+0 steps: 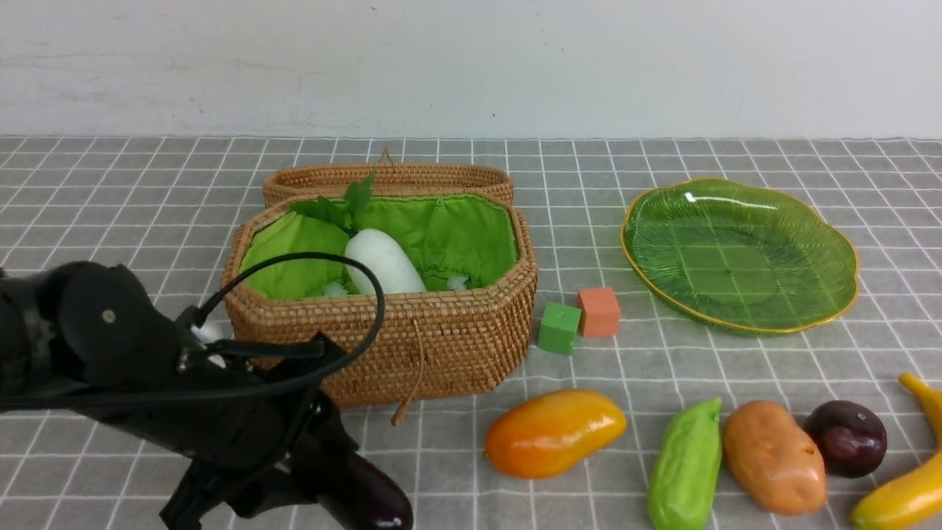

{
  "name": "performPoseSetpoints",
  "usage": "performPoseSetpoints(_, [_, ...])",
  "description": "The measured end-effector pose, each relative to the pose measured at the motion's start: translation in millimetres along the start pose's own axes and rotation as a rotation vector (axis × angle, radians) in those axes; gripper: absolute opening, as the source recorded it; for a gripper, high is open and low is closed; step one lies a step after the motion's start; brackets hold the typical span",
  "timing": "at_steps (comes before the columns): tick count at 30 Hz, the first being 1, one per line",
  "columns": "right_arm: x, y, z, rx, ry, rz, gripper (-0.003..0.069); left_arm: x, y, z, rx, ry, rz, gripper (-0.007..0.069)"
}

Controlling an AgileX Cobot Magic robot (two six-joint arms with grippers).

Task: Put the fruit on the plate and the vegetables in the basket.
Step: Use the left arm to grab an eggplant and put it into the left basket

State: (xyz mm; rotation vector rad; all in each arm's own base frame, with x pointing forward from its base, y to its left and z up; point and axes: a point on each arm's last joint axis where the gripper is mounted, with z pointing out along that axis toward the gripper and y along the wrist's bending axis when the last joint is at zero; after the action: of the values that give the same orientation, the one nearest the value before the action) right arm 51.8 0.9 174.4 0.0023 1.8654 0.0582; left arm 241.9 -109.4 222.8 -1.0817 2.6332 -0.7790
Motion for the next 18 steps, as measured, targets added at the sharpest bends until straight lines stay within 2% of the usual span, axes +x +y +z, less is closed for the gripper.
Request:
performPoseSetpoints(4, [0.0, 0.0, 0.0, 0.0, 0.0, 0.0, 0.0241, 11.7, -4.4, -36.1, 0.102, -0.008, 0.058, 0.0367])
performPoseSetpoints(5, [0.0, 0.0, 0.0, 0.0, 0.0, 0.0, 0.0241, 15.3, -9.5, -52.3, 0.195, -0.032, 0.043, 0.0367])
performPoseSetpoints(6, [0.0, 0.0, 0.0, 0.0, 0.0, 0.0, 0.0241, 15.6, -10.1, -54.2, 0.207, -0.036, 0.04, 0.0367])
performPoseSetpoints(7, [0.0, 0.0, 0.0, 0.0, 0.0, 0.0, 0.0241, 16.8, -16.6, -69.9, 0.309, -0.074, 0.018, 0.0367])
performPoseSetpoints(11, [0.0, 0.0, 0.0, 0.0, 0.0, 0.0, 0.0241, 7.6, -40.9, -95.6, 0.501, -0.197, 0.0, 0.0367])
performPoseSetpoints(15, [0.0, 0.1, 0.0, -0.001, 0.0, 0.0, 0.0241, -10.3, -68.5, -101.7, 0.612, -0.308, -0.019, 0.0367])
performPoseSetpoints(18, [0.0, 0.1, 0.0, -0.002, 0.0, -0.001, 0.0241, -22.7, -83.6, -93.9, 0.634, -0.349, -0.034, 0.0367])
